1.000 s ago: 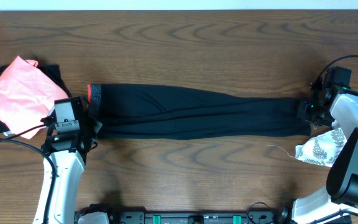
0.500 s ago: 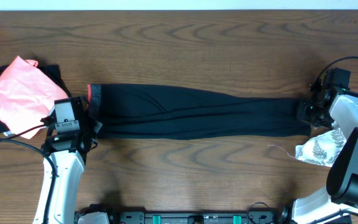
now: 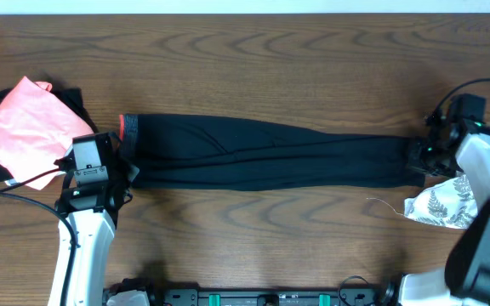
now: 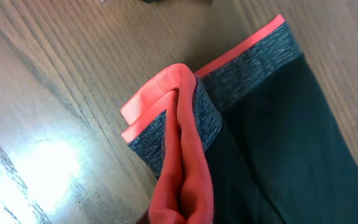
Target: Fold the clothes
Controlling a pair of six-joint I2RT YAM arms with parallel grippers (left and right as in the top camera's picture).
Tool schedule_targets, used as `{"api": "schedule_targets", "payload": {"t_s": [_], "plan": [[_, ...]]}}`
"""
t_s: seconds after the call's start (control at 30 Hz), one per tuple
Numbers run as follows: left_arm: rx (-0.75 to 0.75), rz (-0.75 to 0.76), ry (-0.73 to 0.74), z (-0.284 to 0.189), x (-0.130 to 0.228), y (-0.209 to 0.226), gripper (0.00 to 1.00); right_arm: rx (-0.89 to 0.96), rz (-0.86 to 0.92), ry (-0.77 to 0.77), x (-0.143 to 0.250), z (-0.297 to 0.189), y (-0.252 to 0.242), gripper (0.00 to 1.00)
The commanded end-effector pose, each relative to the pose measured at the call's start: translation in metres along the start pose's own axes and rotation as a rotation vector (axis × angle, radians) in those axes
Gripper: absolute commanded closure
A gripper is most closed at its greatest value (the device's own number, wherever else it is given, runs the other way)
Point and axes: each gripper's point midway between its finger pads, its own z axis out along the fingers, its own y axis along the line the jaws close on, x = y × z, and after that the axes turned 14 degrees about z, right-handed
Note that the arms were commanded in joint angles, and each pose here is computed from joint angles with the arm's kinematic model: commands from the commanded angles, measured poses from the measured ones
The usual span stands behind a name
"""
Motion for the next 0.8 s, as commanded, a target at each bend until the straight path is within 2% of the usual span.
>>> {"api": "schedule_targets", "payload": {"t_s": [0.0, 0.23, 0.43, 0.77], "plan": [[-0.005, 0.012, -0.035, -0.004, -0.008, 0.001, 0.94, -0.057, -0.005, -0.124, -0.013, -0.046, 0.011, 0.99], [0.030, 0.011, -0.028, -0.007, -0.007, -0.004, 0.94, -0.052, -0.008, -0.202, -0.002, -0.089, 0.006, 0.99], [0.070, -0.003, -0.081, -0.022, -0.017, -0.008, 0.94, 0.018, 0.002, -0.173, 0.010, -0.091, -0.008, 0.99], [0.053, -0.085, -0.157, -0.043, -0.032, 0.016, 0.94, 0.126, 0.120, -0.141, 0.021, -0.091, -0.029, 0.99]]}}
